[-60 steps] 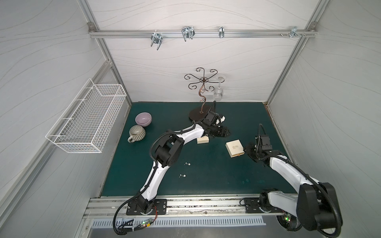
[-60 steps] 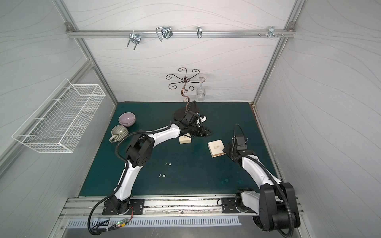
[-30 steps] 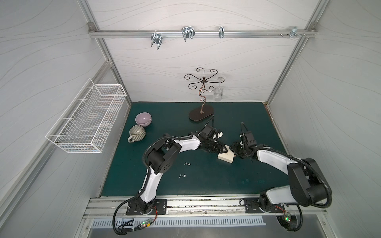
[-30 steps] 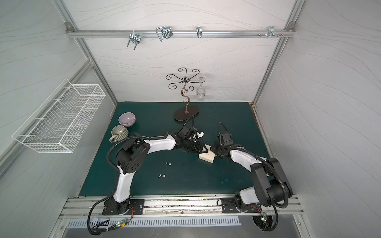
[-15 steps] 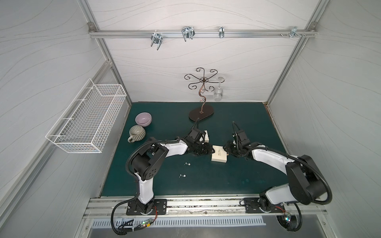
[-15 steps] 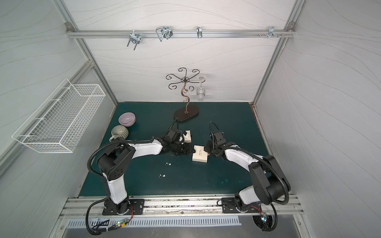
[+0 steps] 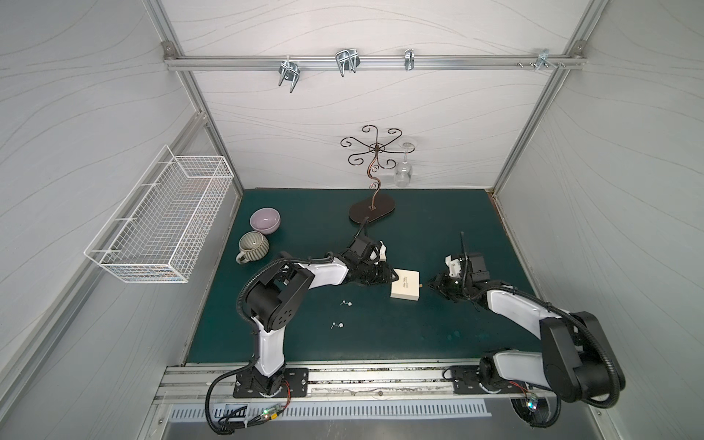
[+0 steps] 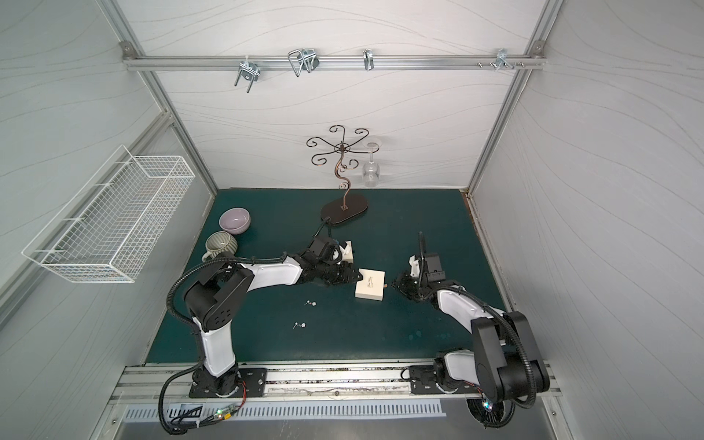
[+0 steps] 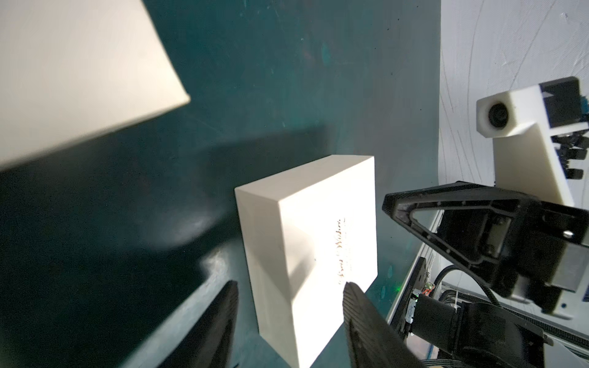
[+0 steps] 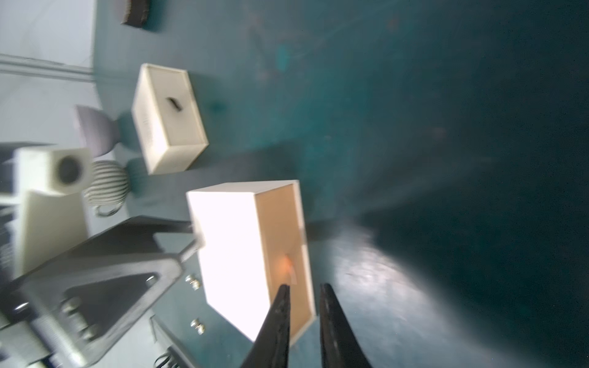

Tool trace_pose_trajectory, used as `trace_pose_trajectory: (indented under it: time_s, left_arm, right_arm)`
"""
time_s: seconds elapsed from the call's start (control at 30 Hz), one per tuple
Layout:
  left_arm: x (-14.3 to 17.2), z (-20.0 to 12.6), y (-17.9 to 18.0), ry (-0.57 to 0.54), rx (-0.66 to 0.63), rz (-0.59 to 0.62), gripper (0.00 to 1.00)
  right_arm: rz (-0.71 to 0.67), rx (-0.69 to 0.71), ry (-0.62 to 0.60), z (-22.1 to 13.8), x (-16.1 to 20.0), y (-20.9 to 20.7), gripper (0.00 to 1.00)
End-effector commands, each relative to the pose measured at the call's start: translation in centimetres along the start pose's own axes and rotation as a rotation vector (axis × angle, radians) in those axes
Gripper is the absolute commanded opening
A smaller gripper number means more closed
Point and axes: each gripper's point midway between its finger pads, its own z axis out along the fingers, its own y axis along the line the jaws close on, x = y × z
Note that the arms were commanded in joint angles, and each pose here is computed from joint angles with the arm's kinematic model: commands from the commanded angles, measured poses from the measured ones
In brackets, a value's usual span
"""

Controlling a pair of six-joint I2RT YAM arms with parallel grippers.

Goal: Place the earrings into the drawer-style jewelry box
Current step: Move the jewelry box to the center of the board, then open the drawer in the jewelry box.

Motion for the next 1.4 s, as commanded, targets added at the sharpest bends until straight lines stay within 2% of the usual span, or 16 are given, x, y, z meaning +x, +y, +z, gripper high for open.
trace_pose_trajectory:
  time_s: [0.0,0.47,0.77,0.97,1.37]
  left_arm:
    - [-1.6,0.2,-1.6,-0.026,0.054,0.023,0.56]
    - [-1.6,0.5,-1.9,-0.021,0.059,0.028,0.55]
    - [-1.6,0.7,-2.0,-0.016,0.058,0.028,0.54]
    - [-1.6,0.8,-2.0,-0.012,0.056,0.030,0.54]
    - [-1.5,1.0,-2.2,-0.006,0.058,0.030,0.54]
  right_arm:
    - [-0.037,-0.090,0.024,0.3,0.0,1.4,0.21]
    - [0.000,-0.071,0.043,1.8,0.0,0.0,0.25]
    - [0.014,-0.082,0.023,1.7,-0.4,-0.4,0.21]
    - [0.014,-0.098,0.012,1.2,-0.4,-0.4,0.22]
    - [0.043,-0.150,0.053,2.3,0.0,0.0,0.21]
